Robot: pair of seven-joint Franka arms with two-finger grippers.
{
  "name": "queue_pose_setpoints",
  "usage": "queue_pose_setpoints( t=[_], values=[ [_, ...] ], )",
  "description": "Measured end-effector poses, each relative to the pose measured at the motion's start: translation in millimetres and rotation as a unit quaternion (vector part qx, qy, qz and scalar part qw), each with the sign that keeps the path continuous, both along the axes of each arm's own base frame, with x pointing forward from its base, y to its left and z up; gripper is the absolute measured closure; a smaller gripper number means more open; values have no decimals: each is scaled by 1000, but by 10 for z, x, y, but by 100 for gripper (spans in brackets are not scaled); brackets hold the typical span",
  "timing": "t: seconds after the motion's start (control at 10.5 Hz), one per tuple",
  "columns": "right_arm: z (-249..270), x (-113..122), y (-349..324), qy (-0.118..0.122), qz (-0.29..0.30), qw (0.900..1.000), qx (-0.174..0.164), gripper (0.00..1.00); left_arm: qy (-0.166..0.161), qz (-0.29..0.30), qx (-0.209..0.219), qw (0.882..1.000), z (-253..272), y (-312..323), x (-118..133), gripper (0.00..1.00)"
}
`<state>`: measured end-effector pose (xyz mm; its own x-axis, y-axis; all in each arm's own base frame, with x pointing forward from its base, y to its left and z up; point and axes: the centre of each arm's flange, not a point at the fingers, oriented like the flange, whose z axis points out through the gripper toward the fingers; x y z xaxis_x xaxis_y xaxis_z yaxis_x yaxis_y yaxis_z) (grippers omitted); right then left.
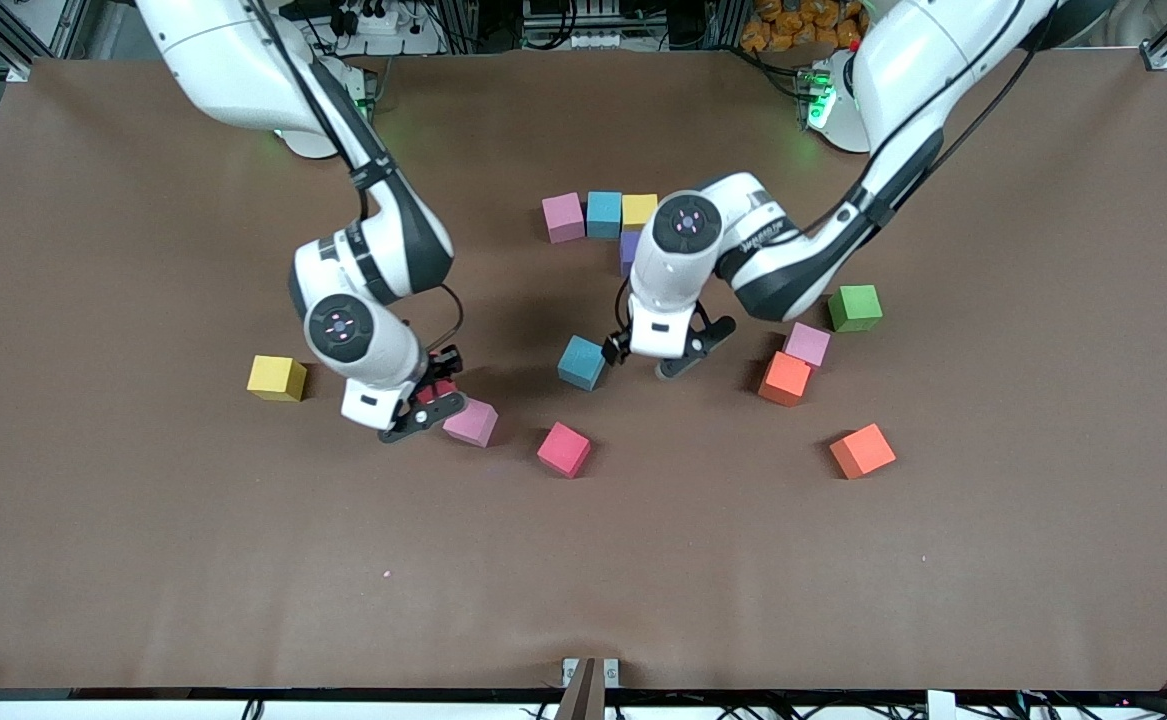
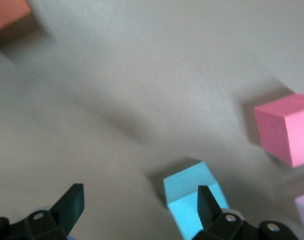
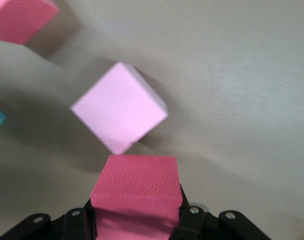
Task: Form number 2 with 11 blocks
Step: 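Grasp the cyan block with the left gripper while the right gripper carries red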
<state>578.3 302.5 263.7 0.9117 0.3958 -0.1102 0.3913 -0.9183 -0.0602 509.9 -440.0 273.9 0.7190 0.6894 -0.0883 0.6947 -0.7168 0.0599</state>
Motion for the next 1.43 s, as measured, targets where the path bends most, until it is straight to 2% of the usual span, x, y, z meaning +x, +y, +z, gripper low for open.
queue_pose_setpoints(
  t=[0.19,0.57,0.95,1.24,1.43],
  values=[
    [41,-181,367,4,-31,1000,-2,43,18,67,-10,998,-135,-178,35,0],
    [291,-488,997,16,-67,997,-16,43,6,141,8,990,-319,-542,-30,0],
    [244,-344,759,21,-73,997,-21,43,2,156,-2,988,-319,-591,76,0],
    [162,-59,220,30,-45,998,-15,43,9,148,-5,989,-449,-715,-11,0],
    [146,19,56,31,-39,999,-13,43,14,142,-2,990,-533,-775,-83,0]
  ],
)
